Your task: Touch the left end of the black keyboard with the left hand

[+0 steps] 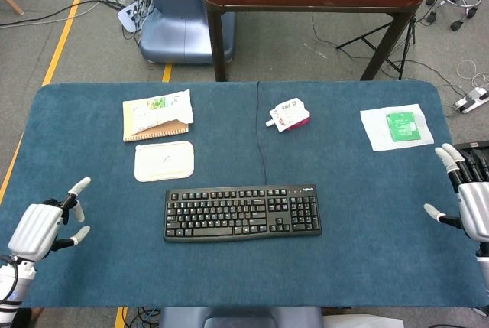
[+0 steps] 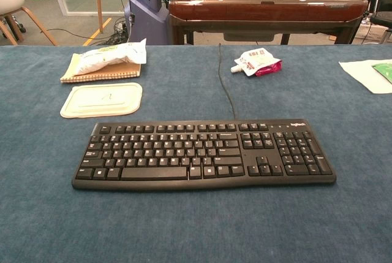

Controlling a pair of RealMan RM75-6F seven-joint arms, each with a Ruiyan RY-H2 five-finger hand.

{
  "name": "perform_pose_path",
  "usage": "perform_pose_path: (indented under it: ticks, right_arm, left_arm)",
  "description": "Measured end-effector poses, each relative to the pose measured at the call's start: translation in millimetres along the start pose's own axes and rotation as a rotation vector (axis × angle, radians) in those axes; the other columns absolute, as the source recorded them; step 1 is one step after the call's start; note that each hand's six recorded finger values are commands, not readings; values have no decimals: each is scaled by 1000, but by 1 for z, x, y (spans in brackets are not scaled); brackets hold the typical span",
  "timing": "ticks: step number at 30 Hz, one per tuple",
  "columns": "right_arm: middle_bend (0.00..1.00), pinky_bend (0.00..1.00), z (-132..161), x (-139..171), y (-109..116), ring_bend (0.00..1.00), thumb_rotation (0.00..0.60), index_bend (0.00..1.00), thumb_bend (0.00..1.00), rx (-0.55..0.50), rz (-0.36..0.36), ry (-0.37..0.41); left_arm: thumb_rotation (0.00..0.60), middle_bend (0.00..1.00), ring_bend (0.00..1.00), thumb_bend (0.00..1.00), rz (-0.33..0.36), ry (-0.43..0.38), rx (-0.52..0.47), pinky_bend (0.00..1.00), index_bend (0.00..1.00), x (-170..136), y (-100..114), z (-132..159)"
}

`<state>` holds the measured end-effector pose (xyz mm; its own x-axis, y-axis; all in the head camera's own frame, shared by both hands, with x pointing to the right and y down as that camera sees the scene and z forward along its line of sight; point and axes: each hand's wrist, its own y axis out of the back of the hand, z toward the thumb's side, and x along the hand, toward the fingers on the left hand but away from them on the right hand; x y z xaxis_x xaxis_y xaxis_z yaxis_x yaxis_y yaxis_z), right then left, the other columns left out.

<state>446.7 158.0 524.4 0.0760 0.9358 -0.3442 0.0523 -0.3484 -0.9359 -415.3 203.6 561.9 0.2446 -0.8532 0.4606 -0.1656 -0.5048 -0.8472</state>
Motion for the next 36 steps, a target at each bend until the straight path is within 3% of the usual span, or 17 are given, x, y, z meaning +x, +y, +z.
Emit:
perform_pose_path:
  ticks: [5, 10, 20, 36]
  right_arm:
    - [34, 41, 2, 0, -1, 67, 600, 0, 45, 3, 3, 1]
    - [34, 41, 2, 0, 0, 67, 600, 0, 45, 10, 6, -1]
    - [34, 41, 1, 1, -4, 67, 600, 0, 45, 9, 20, -13]
    - [34, 41, -1, 0, -9, 67, 600, 0, 45, 0, 31, -13]
  left_arm:
    - [600, 912, 898, 474, -76, -90, -11, 729, 142, 17, -6, 15]
    - [600, 968, 957, 595, -179, -186, -8, 756, 146, 37, -14, 35]
    - [600, 992, 979, 619, -391, -289, 55, 756, 146, 68, -43, 70]
    - [600, 1000, 988, 619, -555, -360, 133, 756, 143, 103, -85, 116]
